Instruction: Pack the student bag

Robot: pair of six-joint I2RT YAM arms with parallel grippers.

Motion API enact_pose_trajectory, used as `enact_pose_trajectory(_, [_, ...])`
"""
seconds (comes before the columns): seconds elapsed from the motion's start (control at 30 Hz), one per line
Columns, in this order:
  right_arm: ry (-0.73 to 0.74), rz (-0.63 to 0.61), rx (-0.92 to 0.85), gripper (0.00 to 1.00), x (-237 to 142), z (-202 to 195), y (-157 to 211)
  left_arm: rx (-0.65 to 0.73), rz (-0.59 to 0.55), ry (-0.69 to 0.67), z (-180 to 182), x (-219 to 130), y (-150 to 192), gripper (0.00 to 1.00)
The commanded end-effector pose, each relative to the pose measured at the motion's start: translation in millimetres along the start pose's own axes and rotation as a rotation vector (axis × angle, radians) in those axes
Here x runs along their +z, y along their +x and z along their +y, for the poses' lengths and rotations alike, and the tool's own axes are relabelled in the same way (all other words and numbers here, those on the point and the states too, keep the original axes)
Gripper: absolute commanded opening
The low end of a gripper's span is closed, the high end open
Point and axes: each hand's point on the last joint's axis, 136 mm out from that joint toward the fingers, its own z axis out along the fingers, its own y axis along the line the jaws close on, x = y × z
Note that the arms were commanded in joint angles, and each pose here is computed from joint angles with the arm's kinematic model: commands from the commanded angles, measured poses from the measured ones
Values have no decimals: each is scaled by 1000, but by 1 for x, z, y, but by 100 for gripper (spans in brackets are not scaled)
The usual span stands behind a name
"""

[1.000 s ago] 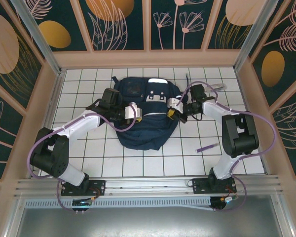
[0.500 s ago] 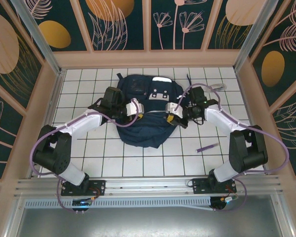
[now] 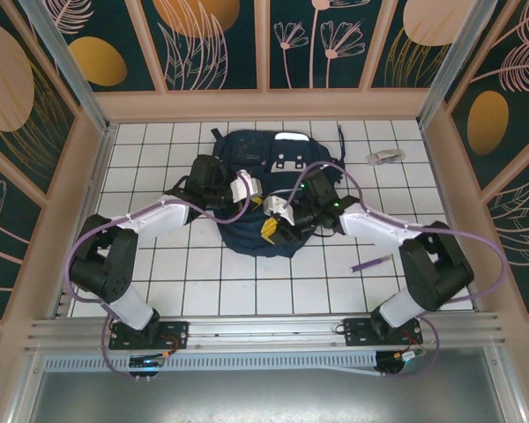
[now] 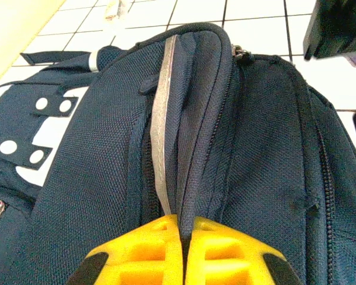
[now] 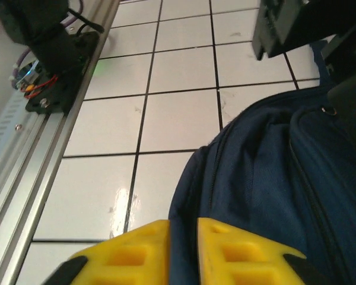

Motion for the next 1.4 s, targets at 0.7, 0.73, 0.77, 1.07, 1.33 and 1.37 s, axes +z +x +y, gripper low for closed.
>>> enact_pose_trajectory(0.7, [576, -130, 591, 53, -102, -92, 22, -37, -163, 90, -4, -6, -47, 0])
enact_pose_trajectory(0.73, [547, -117, 591, 52, -97, -92, 23, -36, -164, 93, -4, -6, -48, 0])
enact_pose_trajectory(0.77, [519, -109, 589, 51, -93, -91, 22, -38, -163, 93, -4, -6, -48, 0])
enact_pose_trajectory(1.07, [257, -120, 546, 5, -67, -64, -4, -52, -162, 96, -2, -3, -47, 0])
enact_pose_trajectory(1.33, [192, -50, 581, 1, -52, -53, 6, -60, -172, 95, 2, 0, -49, 0])
enact_pose_trajectory(1.37, [199, -48, 585, 8, -50, -55, 6, -62, -174, 99, 2, 0, -49, 0])
